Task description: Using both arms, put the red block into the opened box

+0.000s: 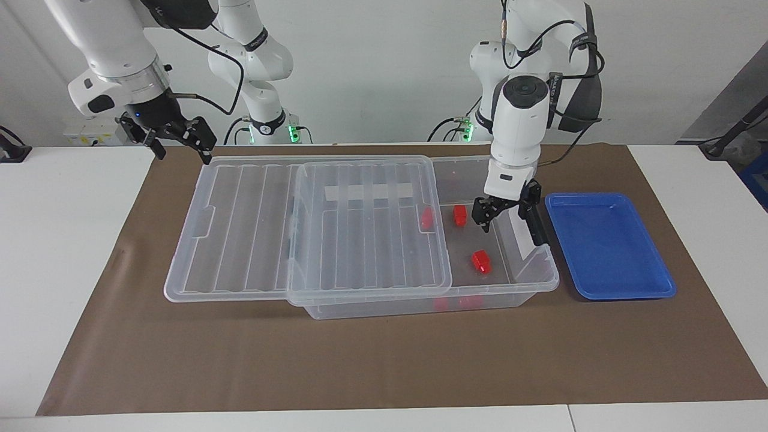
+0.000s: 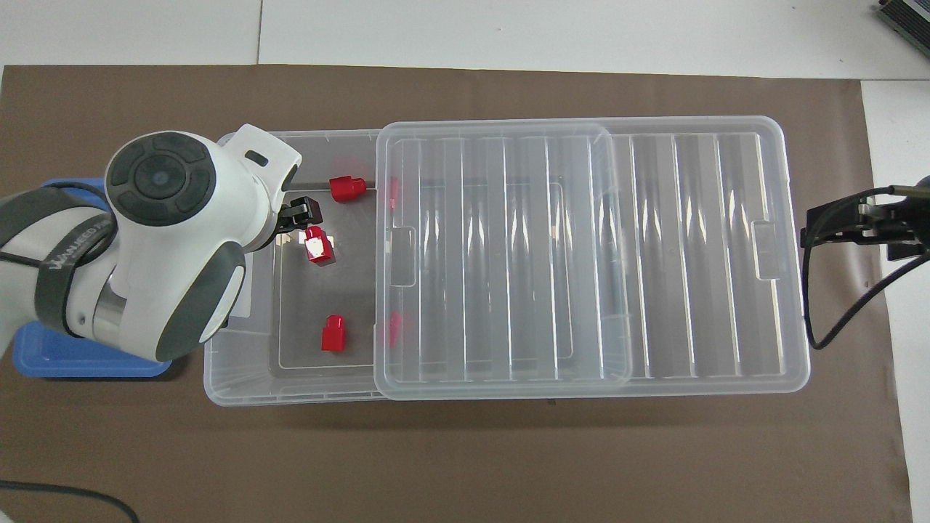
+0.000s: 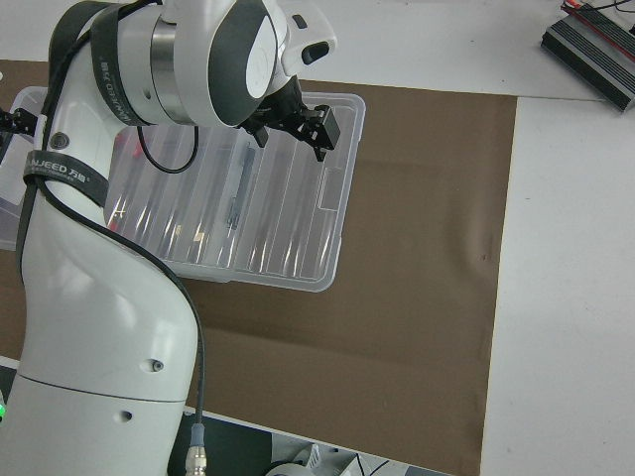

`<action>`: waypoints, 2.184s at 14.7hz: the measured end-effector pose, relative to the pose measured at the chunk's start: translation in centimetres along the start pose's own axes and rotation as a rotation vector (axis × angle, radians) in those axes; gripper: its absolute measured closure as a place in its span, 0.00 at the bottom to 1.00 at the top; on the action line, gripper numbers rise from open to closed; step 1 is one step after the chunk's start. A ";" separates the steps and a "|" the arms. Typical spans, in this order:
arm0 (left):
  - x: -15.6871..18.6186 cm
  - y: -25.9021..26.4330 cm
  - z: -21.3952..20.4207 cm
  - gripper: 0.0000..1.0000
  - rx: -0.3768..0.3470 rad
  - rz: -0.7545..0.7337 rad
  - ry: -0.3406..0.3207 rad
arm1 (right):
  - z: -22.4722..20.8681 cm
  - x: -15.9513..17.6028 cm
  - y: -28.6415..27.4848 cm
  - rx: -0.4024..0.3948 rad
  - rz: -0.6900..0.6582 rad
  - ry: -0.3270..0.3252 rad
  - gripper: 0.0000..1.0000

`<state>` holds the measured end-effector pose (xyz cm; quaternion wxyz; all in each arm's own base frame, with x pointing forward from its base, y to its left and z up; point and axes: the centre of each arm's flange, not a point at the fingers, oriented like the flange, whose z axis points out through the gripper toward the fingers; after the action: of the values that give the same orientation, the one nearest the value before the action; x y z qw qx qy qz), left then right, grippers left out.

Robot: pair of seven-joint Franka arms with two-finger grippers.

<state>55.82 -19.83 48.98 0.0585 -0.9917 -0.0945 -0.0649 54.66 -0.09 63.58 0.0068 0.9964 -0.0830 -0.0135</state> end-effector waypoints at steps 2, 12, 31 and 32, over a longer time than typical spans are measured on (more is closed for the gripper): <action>1.5 -4.7 -2.0 0.00 -0.023 0.048 -0.015 | 0.0 0.0 0.0 0.000 0.000 0.000 0.00; 4.4 -22.3 -4.2 0.00 -0.046 0.218 -0.037 | 0.8 0.5 1.4 0.003 0.026 0.013 0.32; 3.0 -20.5 -5.4 0.00 -0.045 0.259 -0.076 | 15.4 4.3 9.3 0.016 0.155 0.129 0.99; 2.4 -20.6 -6.3 0.00 -0.044 0.260 -0.078 | 15.6 4.3 8.9 0.016 0.148 0.125 0.99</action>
<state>53.42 -0.10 57.67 0.0407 -0.9984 0.0341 -0.0201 56.97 -9.79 48.03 0.0050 0.9865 -0.1558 0.0501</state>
